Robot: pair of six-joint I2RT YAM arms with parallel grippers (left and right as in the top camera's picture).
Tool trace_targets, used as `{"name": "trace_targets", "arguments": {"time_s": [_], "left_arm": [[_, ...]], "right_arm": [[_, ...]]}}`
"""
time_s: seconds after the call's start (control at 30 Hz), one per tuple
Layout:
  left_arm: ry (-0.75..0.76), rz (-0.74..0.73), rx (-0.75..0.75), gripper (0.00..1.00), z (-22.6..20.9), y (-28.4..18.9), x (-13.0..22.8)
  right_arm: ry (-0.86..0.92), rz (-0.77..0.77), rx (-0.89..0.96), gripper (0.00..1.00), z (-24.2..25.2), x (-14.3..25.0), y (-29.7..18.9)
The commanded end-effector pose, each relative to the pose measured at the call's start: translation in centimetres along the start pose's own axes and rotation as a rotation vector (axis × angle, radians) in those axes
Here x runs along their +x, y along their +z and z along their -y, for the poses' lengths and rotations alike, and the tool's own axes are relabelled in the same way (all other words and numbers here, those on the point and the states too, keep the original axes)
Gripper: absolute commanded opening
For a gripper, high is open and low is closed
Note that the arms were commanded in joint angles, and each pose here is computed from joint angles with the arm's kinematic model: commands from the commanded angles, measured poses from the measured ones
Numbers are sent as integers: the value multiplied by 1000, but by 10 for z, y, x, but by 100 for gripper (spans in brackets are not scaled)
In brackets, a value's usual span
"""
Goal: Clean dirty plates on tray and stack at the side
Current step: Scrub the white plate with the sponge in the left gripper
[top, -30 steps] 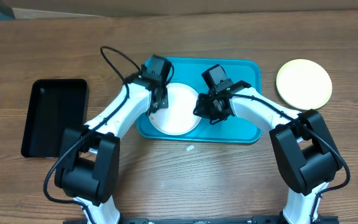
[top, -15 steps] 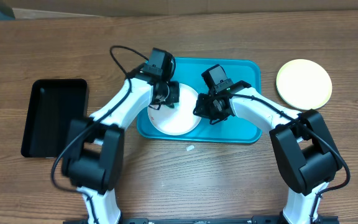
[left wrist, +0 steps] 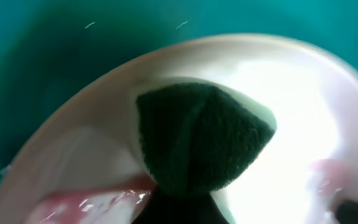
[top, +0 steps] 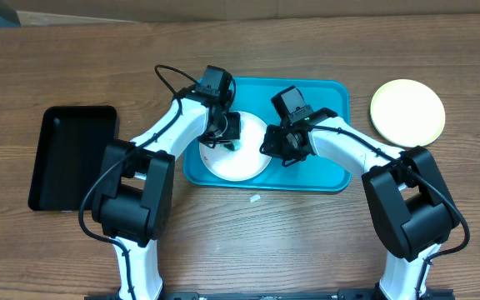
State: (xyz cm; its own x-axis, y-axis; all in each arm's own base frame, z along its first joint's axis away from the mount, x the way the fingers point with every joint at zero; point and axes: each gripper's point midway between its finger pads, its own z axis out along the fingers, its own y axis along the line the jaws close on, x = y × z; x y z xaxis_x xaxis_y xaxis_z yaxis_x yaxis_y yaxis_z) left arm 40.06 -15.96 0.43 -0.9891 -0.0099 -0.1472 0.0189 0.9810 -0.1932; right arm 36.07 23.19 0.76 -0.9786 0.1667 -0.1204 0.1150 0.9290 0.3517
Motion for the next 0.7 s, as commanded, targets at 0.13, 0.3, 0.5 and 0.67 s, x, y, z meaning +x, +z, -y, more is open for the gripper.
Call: {"name": "trace_targets", "arguments": {"time_s": [0.13, 0.3, 0.5, 0.67], "left_arm": [[-120, -47, -479, 4, -97, -11, 15], [-124, 51, -518, 4, -90, -52, -10], [-119, 105, -427, 4, -68, -59, -22], [-108, 58, -192, 4, -29, -36, -17]], "right_arm": [[2, 6, 18, 4, 5, -2, 3], [2, 5, 19, 4, 5, -2, 3], [2, 6, 19, 4, 5, -2, 3], [2, 6, 19, 4, 5, -2, 3]]}}
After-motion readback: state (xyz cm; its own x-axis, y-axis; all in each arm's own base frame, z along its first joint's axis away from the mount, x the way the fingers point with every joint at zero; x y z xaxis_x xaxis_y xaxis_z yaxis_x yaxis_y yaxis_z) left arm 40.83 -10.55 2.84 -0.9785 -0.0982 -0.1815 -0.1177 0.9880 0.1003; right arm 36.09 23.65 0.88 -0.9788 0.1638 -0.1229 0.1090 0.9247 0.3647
